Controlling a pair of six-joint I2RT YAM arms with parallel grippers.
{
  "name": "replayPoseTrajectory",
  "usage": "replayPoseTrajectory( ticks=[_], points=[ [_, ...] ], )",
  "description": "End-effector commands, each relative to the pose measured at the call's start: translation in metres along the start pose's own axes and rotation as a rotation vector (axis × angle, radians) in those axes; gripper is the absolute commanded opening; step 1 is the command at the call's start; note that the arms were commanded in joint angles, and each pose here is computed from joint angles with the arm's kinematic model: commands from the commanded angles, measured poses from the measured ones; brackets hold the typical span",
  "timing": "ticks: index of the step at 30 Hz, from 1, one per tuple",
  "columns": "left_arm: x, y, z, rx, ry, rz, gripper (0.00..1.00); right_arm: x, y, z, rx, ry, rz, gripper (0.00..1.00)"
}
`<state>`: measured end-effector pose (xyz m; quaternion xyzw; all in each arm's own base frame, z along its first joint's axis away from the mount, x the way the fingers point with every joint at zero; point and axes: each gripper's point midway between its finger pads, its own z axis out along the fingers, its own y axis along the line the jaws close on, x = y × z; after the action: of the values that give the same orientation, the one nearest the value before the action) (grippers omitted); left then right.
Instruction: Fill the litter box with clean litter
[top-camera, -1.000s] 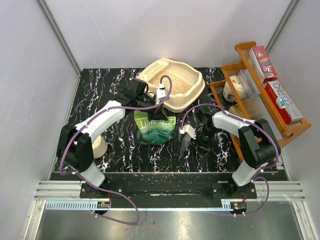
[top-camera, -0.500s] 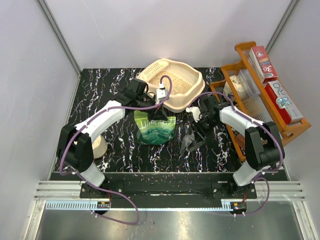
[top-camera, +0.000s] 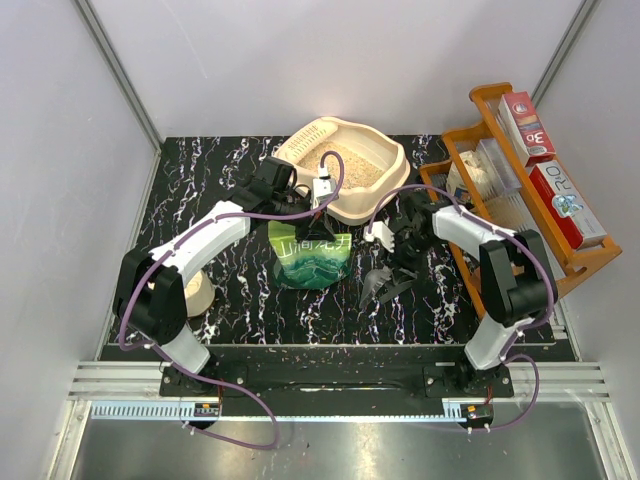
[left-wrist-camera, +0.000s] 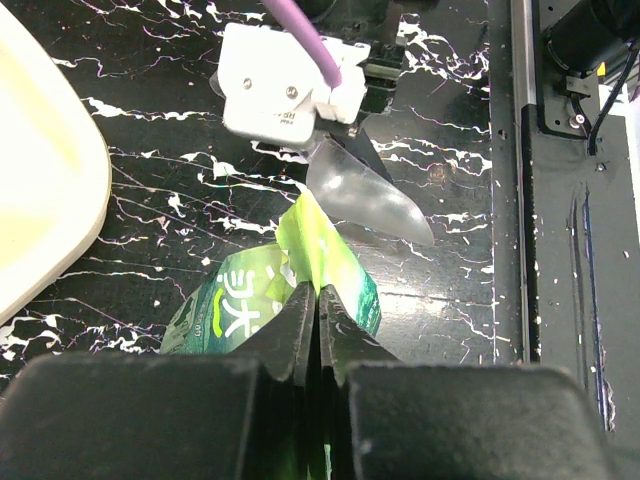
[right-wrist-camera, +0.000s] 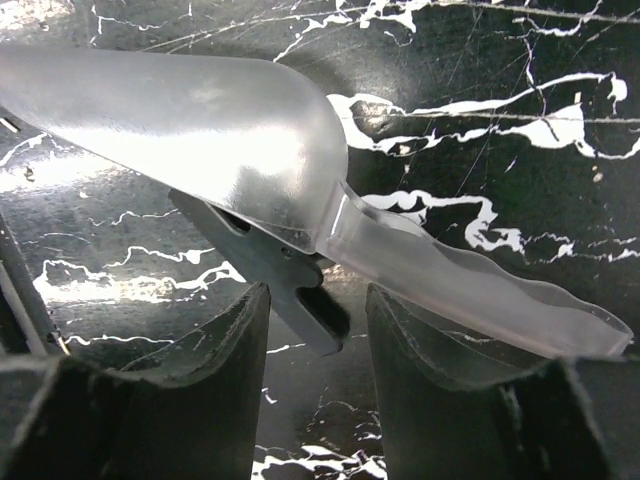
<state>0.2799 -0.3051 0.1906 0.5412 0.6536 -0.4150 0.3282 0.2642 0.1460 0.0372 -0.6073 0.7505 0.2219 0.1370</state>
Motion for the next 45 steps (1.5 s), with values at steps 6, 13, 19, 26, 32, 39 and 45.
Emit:
replayPoseTrajectory(
  ticks=[6,13,19,26,32,39,45],
  points=[
    [0.009,-0.01,-0.002,0.027,0.033,-0.031,0.0,-0.016,-0.002,0.006,-0.097,-0.047,-0.087,0.48],
    [0.012,-0.009,0.0,0.033,0.038,-0.036,0.0,-0.001,0.021,0.01,-0.213,-0.003,-0.075,0.46],
    [0.009,-0.007,0.002,0.04,0.035,-0.04,0.0,0.008,0.027,0.013,-0.23,0.017,-0.054,0.41],
    [0.01,-0.007,0.003,0.044,0.035,-0.048,0.0,-0.002,0.029,0.014,-0.235,-0.027,0.0,0.12],
    [0.01,-0.006,0.003,0.044,0.035,-0.045,0.0,-0.001,0.057,-0.016,-0.25,-0.021,-0.055,0.0],
    [0.008,-0.004,0.006,0.055,0.032,-0.053,0.0,0.006,0.086,-0.04,-0.224,-0.018,-0.097,0.0],
    [0.001,-0.003,0.007,0.058,0.023,-0.05,0.0,0.004,0.073,-0.024,-0.227,-0.029,-0.004,0.0]
  ],
)
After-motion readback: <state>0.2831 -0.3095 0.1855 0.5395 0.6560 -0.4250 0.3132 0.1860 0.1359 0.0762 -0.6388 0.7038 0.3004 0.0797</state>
